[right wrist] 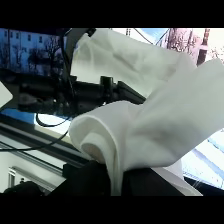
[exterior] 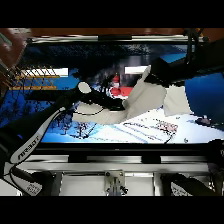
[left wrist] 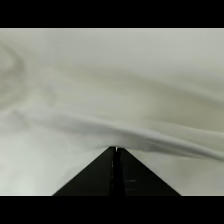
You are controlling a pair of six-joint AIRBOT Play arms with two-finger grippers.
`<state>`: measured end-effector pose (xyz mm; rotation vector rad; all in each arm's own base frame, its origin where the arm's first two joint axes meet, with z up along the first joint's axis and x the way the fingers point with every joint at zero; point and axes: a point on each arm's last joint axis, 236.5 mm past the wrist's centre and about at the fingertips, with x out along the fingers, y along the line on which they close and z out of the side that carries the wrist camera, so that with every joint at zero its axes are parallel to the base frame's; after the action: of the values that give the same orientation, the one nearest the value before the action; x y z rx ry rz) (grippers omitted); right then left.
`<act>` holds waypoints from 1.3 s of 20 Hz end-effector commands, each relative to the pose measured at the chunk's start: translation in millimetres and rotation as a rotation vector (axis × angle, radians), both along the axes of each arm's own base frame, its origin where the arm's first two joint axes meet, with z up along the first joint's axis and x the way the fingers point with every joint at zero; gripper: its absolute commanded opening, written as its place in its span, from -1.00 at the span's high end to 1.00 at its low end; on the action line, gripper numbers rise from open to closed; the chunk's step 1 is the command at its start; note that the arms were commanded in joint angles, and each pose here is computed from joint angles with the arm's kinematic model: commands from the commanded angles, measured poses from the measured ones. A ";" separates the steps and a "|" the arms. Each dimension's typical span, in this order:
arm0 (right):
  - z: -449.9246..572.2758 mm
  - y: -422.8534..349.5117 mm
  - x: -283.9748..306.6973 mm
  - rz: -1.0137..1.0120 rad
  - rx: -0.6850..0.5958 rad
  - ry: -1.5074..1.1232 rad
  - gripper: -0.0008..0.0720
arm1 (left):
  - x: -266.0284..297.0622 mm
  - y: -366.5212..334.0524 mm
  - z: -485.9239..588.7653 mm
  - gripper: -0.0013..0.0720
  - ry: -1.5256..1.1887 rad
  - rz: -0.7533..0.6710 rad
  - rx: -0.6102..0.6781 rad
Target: Fold the shirts.
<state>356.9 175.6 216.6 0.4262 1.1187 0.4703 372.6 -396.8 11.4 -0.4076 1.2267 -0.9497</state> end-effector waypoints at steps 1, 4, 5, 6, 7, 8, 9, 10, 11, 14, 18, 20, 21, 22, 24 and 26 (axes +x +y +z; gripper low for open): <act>-4.9 2.7 12.3 -0.014 -0.004 -0.016 0.76 | 28.6 66.4 25.6 0.87 -0.112 0.045 0.112; -24.2 40.4 41.5 0.014 0.012 -0.060 0.76 | 65.8 163.3 102.7 0.87 -0.280 0.230 0.153; -34.1 61.8 48.0 0.034 0.032 -0.059 0.76 | 73.3 197.4 136.6 0.87 -0.343 0.310 0.141; -46.5 88.8 53.8 0.060 0.056 -0.057 0.76 | 76.0 229.8 167.4 0.87 -0.403 0.384 0.137; -59.6 116.5 58.5 0.081 0.078 -0.060 0.76 | 74.0 261.9 198.8 0.87 -0.465 0.458 0.135; -75.3 145.5 64.9 0.094 0.099 -0.070 0.76 | 67.8 294.1 230.4 0.87 -0.531 0.535 0.138; -91.1 172.2 70.9 0.099 0.121 -0.080 0.76 | 58.5 320.3 256.1 0.87 -0.588 0.601 0.144; -109.2 200.5 76.4 0.096 0.153 -0.086 0.76 | 45.6 342.6 279.5 0.87 -0.641 0.659 0.155; -127.3 224.2 80.4 0.084 0.186 -0.081 0.76 | 31.1 358.8 297.7 0.87 -0.683 0.701 0.167; -190.8 280.6 73.5 0.037 0.287 0.045 0.76 | -6.2 377.5 318.8 0.87 -0.718 0.739 0.207; -238.1 311.0 49.2 0.026 0.327 0.193 -0.60 | -22.5 371.5 314.8 0.87 -0.692 0.705 0.223; -234.2 302.4 48.4 0.060 0.305 0.188 -0.72 | -20.0 372.5 311.2 0.87 -0.682 0.706 0.223; -229.4 289.5 52.1 0.075 0.275 0.176 -0.72 | -19.8 372.3 308.9 0.86 -0.676 0.704 0.222; -223.2 272.2 58.2 0.088 0.236 0.156 -0.72 | -19.7 372.2 306.1 0.87 -0.669 0.703 0.222; -212.0 221.3 64.2 0.127 0.115 0.145 -0.72 | -20.0 372.0 302.2 0.86 -0.657 0.699 0.224; -215.6 143.2 59.8 0.169 -0.128 0.170 -0.72 | -20.1 371.9 301.7 0.86 -0.658 0.696 0.226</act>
<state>425.7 401.9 8.8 0.5288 1.2435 0.6261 353.8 -25.1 316.0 -0.2771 0.4997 -0.2857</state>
